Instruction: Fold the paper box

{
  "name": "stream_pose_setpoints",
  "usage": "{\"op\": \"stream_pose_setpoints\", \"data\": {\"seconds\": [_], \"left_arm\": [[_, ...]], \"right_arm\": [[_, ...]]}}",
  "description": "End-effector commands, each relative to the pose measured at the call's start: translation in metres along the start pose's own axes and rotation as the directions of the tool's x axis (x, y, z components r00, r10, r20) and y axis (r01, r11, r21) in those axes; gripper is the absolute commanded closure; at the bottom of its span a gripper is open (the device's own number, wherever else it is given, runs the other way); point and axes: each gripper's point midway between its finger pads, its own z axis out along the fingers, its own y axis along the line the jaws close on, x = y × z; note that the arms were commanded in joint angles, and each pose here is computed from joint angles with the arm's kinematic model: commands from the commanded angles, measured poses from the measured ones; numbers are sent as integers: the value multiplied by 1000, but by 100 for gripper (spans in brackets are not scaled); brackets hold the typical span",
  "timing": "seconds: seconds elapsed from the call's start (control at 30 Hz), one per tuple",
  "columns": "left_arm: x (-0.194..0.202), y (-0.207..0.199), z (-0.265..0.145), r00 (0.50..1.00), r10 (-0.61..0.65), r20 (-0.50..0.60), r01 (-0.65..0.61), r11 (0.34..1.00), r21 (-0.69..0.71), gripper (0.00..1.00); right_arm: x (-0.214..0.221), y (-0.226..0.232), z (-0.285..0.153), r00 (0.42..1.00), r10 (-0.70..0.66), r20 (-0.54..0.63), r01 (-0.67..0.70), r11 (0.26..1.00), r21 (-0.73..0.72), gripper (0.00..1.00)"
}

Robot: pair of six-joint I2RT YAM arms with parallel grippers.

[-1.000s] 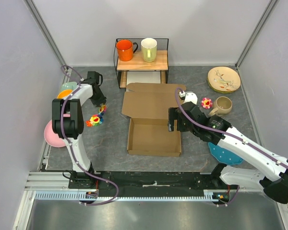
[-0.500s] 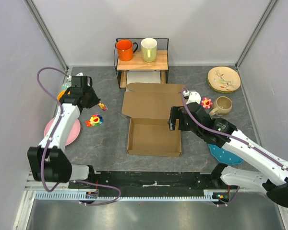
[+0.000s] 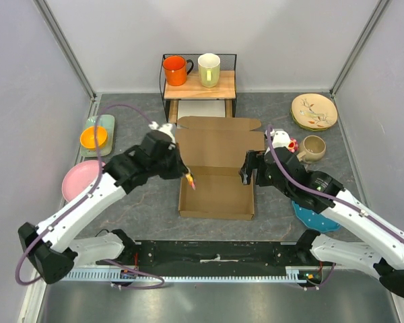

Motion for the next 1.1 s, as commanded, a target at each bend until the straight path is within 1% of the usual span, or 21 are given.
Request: {"op": "stream_pose_setpoints", "data": {"seconds": [0.0,0.1,0.13,0.17,0.3,0.33,0.37,0.43,0.47,0.5,0.53,0.57,0.63,0.7,0.73,0.83,0.9,0.93,1.0,1.03,1.07], "left_arm": [[50,-17,15,985,98,-141,-109,991,-74,98],[67,-24,23,961,204,-186,-227,967,-113,98],[69,-27,32,952,229,-203,-259,957,-134,98],[67,-27,35,948,254,-190,-286,944,-163,98],[68,-36,60,913,340,-225,-388,895,-222,98],[62,-42,64,908,361,-215,-406,885,-227,98],[67,-37,78,893,378,-245,-437,860,-264,98],[66,-39,86,873,410,-264,-477,830,-290,98],[72,-33,96,858,421,-295,-504,802,-321,89],[76,-33,100,846,430,-315,-522,788,-328,83],[77,-34,103,844,433,-317,-526,783,-332,77],[81,-32,109,839,433,-330,-534,774,-342,63],[81,-36,110,852,416,-318,-513,786,-346,50],[75,-41,106,865,408,-290,-492,801,-341,46],[71,-46,104,872,407,-273,-482,811,-332,41],[57,-55,92,889,400,-223,-455,831,-320,37],[45,-56,79,906,385,-176,-423,842,-336,32],[36,-58,65,925,358,-129,-381,865,-327,30],[19,-54,48,948,314,-51,-313,889,-335,27],[10,-47,32,964,264,-3,-252,914,-318,25],[9,-44,26,976,219,-4,-211,936,-281,24]], "right_arm": [[-11,-4,-12,999,29,40,-29,1000,12,11],[-9,-9,-17,998,38,40,-39,999,19,12],[-8,-11,-20,998,42,40,-43,999,21,12],[-5,-13,-20,998,47,36,-48,999,24,12],[-1,-18,-27,997,65,38,-66,998,24,12],[-1,-20,-30,997,67,40,-68,997,24,12],[0,-22,-31,997,69,40,-70,997,28,12],[2,-24,-34,996,74,39,-75,997,29,12],[3,-26,-35,996,75,41,-77,997,33,12],[4,-27,-36,996,77,42,-78,996,34,12],[4,-29,-38,996,79,45,-80,996,36,13],[2,-30,-40,996,77,51,-79,996,39,13],[1,-32,-43,995,78,56,-81,996,42,12],[-3,-34,-45,995,77,68,-81,996,48,12],[-3,-34,-46,995,71,69,-75,996,52,12],[-5,-37,-44,995,64,75,-69,995,72,11],[-4,-42,-42,996,55,76,-63,993,104,11],[-5,-50,-40,995,44,87,-57,987,151,10],[-2,-60,-31,997,21,81,-38,974,223,9],[-4,-66,-28,996,9,88,-32,964,265,8],[-5,-69,-24,996,2,86,-27,957,289,7]]}}
